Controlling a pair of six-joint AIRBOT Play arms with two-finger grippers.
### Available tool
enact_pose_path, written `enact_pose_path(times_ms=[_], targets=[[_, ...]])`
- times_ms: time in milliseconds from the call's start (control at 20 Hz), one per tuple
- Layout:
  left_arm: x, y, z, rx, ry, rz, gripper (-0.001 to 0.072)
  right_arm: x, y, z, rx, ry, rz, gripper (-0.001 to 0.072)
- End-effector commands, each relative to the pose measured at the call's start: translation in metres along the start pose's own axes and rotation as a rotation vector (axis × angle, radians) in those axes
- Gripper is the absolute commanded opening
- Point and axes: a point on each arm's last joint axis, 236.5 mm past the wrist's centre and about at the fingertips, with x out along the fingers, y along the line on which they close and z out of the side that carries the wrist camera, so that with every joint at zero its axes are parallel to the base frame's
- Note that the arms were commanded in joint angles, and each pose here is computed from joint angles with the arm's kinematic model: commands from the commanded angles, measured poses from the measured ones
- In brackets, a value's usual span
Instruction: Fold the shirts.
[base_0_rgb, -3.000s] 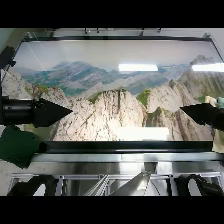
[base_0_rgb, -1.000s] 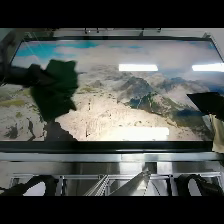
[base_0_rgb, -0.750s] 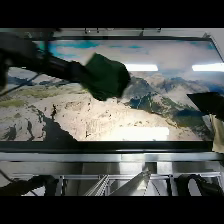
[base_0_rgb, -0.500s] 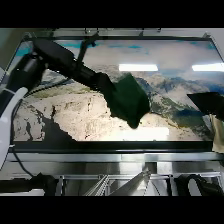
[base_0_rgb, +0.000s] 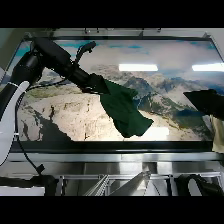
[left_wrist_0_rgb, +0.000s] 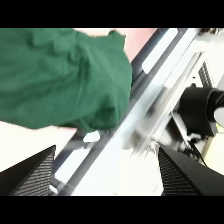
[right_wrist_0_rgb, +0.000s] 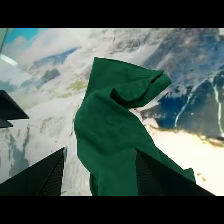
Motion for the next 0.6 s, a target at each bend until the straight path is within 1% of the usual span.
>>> enact_pose_path(times_ms=[0, 100, 200, 350, 550], targets=[[-0.008, 0.01, -0.021, -0.06, 0.051, -0.019, 0.0719, 0.019, -0.02, -0.008, 0.016, 0.081, -0.01, 0.0482], [0.0, 0.024, -0.039, -0.116, 0.068, -0.03, 0.0719, 0.04, -0.034, -0.022, 0.025, 0.174, 0.001, 0.0482], [0.011, 0.045, -0.05, -0.181, 0.03, -0.016, 0.0719, 0.069, -0.043, -0.042, 0.03, 0.279, 0.019, 0.0482], [0.04, 0.076, -0.064, -0.295, -0.036, 0.021, 0.0711, 0.119, -0.065, -0.093, 0.051, 0.475, -0.006, 0.0482], [0.094, 0.092, -0.066, -0.354, -0.038, 0.01, 0.071, 0.154, -0.095, -0.164, 0.143, 0.709, -0.04, 0.0482]])
